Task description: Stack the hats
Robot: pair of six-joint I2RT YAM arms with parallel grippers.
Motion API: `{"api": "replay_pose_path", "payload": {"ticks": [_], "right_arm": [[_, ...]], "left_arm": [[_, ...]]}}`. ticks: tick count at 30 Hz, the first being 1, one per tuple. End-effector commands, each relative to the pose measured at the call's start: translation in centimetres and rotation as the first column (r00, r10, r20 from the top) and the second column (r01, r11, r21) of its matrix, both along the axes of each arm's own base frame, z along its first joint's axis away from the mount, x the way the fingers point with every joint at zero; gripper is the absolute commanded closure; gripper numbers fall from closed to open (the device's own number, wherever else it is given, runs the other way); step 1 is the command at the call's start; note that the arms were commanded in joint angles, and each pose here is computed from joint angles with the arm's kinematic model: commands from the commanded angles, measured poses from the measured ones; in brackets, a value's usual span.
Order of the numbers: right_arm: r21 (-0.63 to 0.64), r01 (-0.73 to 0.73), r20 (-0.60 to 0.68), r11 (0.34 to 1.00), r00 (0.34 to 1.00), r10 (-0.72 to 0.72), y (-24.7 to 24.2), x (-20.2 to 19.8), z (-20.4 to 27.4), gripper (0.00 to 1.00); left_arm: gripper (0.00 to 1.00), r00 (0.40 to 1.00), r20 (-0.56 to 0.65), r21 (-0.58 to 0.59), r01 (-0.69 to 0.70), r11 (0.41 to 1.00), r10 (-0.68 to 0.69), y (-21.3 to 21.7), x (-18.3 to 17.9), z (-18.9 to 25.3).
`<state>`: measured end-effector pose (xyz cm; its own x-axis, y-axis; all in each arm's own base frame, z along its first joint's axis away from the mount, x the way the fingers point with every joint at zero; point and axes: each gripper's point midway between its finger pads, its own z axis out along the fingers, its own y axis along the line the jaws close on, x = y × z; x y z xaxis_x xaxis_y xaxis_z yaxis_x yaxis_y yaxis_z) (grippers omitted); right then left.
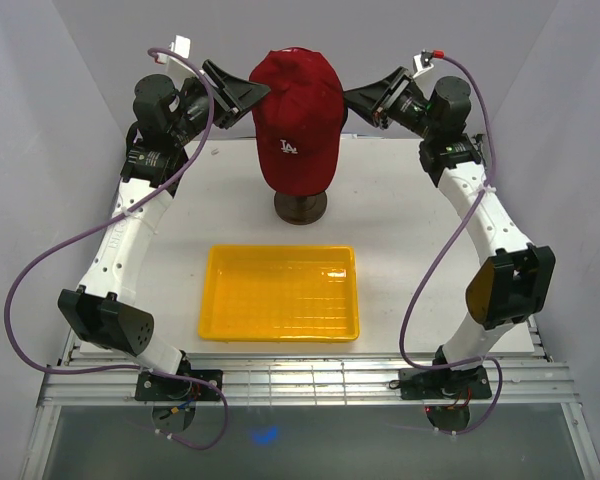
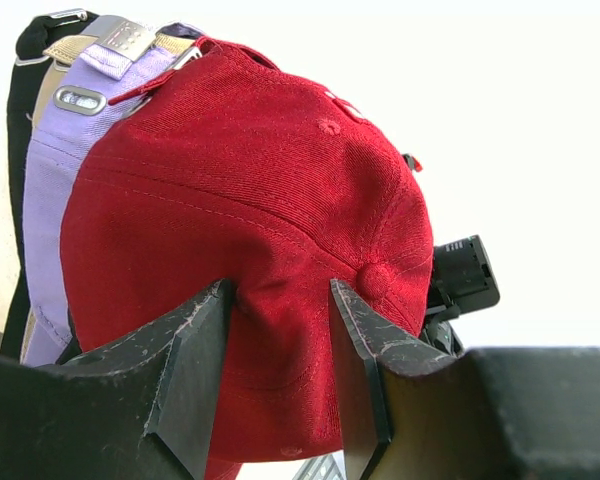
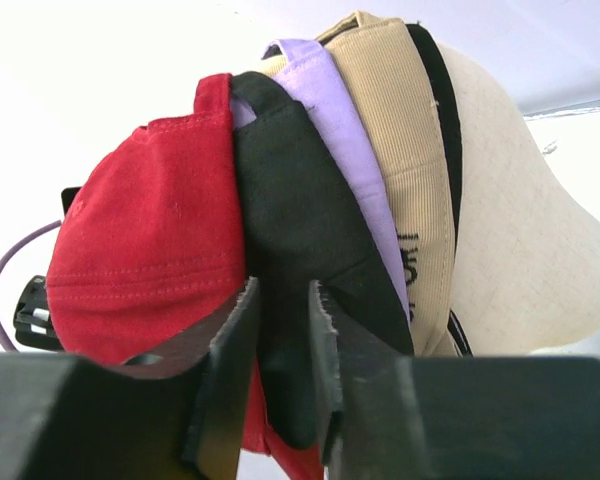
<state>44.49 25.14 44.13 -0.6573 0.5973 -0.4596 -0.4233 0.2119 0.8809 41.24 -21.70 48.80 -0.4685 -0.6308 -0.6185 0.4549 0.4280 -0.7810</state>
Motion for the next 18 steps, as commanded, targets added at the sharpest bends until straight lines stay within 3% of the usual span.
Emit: {"api": "replay_pose_path", "payload": {"ticks": [1, 4, 18], "right_arm": [[0.026, 0.045, 0.086, 0.999, 0.995, -0.047, -1.2, -1.6, 3.0, 0.66], [0.057, 0.061, 0.093, 0.996, 0.993, -0.067, -1.8, -1.8, 3.4, 0.60], [0.198, -0.069, 0.129, 0.978, 0.991, 0.044, -0.7, -1.8, 4.3, 0.59]], "left_arm": [[0.46, 0.997, 0.082, -0.013, 0.014, 1.000, -0.013, 0.0, -1.5, 3.0], [0.46, 0.996, 0.083, -0.013, 0.017, 1.000, -0.016, -0.1, -1.5, 3.1], [0.46, 0.997, 0.080, -0.014, 0.023, 1.000, -0.022, -0.2, -1.3, 3.1]]}}
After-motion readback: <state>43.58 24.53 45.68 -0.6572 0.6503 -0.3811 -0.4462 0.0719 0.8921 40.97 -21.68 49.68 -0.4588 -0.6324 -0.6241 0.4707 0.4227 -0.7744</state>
